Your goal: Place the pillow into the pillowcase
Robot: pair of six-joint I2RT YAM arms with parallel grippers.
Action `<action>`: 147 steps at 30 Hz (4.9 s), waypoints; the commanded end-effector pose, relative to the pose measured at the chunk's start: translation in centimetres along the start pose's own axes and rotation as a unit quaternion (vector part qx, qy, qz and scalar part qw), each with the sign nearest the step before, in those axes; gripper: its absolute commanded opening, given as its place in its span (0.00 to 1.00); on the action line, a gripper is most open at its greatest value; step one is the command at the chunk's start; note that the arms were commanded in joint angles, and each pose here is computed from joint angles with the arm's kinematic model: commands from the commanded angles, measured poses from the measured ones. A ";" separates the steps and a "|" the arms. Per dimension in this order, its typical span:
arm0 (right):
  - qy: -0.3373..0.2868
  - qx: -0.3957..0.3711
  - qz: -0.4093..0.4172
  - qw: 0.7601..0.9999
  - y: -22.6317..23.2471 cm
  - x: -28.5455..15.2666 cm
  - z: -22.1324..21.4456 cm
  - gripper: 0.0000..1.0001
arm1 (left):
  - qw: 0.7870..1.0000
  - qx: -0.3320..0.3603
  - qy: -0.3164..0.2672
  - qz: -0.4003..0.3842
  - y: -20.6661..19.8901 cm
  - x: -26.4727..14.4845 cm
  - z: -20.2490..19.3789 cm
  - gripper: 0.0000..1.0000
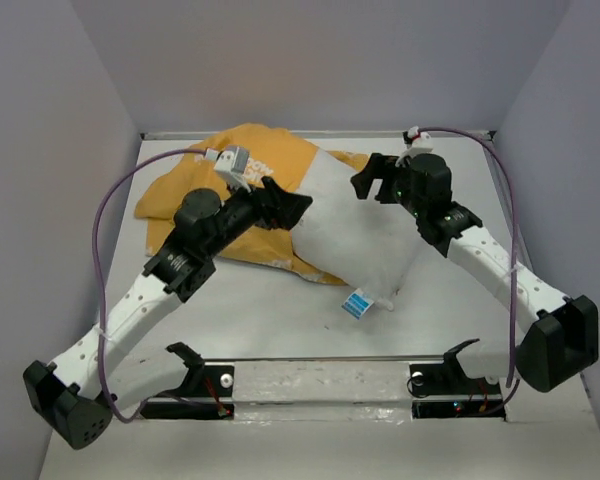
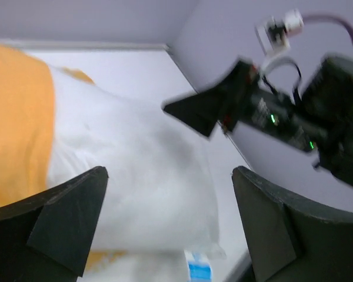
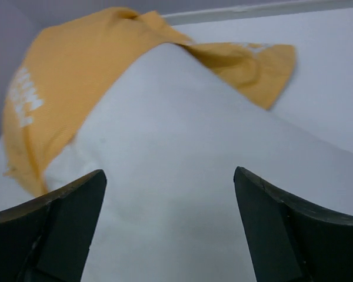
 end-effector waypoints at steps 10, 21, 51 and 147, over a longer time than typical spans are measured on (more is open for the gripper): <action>0.228 -0.023 0.138 0.964 1.2 2.8 -11.8 0.00 | 0.919 0.275 0.153 0.237 10.1 18.0 3.2 0.96; 0.140 0.003 0.077 0.987 3.7 -4.0 -10.7 0.00 | 0.868 0.363 0.191 0.279 13.1 16.6 0.6 0.82; 0.116 0.003 0.066 0.991 3.4 -3.1 -10.4 0.03 | 0.872 0.368 0.244 0.209 12.5 15.6 -2.5 0.61; -0.065 0.064 0.259 0.961 4.2 2.9 -9.3 0.00 | 0.980 0.120 0.160 -0.016 9.3 15.8 -0.2 0.45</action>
Point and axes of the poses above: each gripper's point midway between its finger pads, its own x axis out along the fingers, its own y axis along the line the jaws close on, z = x × y, the point moved 5 cm from there along -x, back along the fingers, and after that the axes turned 1 degree about -x, right-handed, at the moved point
